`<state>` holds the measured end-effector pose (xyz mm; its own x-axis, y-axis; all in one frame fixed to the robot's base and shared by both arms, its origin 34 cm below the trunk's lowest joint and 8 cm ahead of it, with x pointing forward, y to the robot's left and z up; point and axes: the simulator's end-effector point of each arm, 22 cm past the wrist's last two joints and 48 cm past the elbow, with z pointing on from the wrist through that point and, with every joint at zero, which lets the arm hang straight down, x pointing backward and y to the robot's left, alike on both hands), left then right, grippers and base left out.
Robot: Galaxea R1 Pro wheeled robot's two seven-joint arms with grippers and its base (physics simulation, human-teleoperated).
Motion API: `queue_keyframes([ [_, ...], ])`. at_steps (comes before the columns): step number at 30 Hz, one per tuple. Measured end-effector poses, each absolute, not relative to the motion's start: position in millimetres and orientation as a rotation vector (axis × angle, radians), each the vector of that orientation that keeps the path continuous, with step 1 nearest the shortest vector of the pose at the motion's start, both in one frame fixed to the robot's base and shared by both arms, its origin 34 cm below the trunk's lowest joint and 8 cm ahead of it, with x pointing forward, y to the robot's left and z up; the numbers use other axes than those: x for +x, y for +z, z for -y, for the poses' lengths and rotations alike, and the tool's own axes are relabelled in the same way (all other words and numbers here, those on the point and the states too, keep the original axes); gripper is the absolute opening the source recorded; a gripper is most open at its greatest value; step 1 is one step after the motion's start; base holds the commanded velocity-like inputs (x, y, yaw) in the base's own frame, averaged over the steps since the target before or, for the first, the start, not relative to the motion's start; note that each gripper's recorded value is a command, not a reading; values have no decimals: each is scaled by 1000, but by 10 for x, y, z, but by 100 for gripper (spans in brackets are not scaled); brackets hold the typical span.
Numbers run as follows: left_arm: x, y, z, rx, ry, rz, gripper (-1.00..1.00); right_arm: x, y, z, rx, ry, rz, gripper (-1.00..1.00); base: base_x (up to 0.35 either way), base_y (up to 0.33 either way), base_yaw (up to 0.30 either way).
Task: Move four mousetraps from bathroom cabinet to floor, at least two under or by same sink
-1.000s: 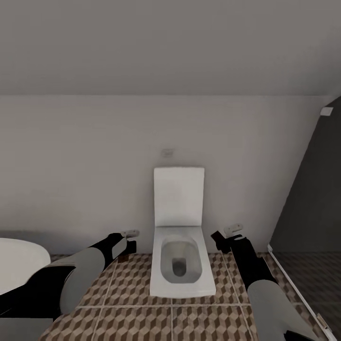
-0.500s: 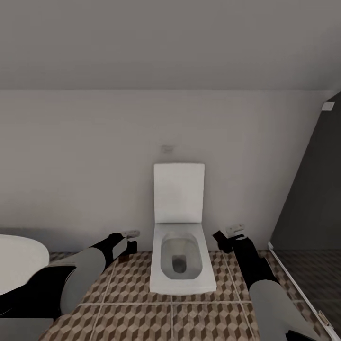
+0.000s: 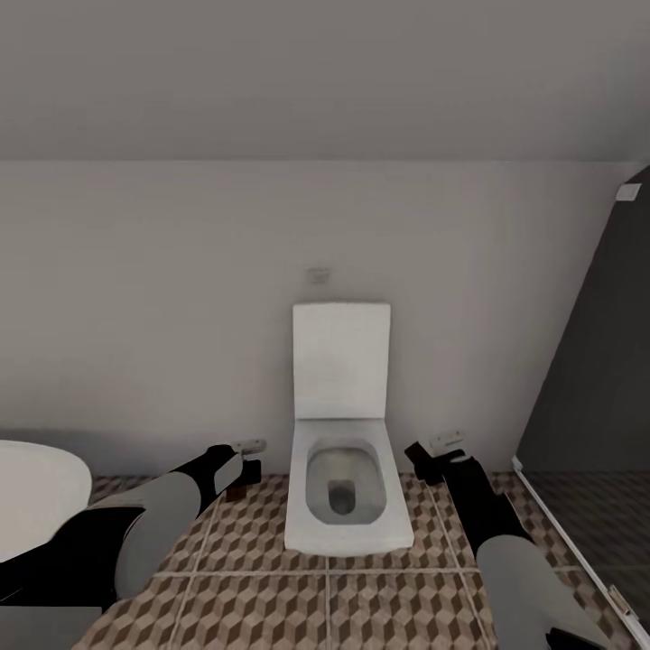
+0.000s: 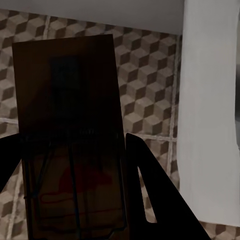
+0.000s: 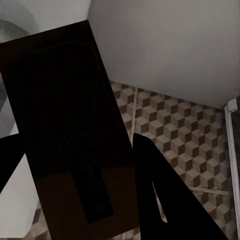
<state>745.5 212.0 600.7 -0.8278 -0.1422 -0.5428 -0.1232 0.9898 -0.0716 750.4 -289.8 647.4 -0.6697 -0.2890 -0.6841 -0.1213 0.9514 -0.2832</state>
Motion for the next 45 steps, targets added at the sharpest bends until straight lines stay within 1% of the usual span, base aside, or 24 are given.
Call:
queue_keyframes([
  [4,7438,5920,-2121,-186,-44,-2556,-100,7502,6401,2929,-271,-268,-2294,-100,0,0,0],
  [15,7397,5671,-2139,-190,-40,-2542,-100,7392,6020,3323,-98,-242,-2259,-100,0,0,0],
  [26,7262,5334,-2167,-196,-35,-2559,-100,6829,4925,3449,-80,-327,-2391,-100,0,0,0],
  [45,7085,4821,-2240,-198,-20,-2573,-100,6626,4413,3567,-63,-384,-2413,-100,0,0,0],
])
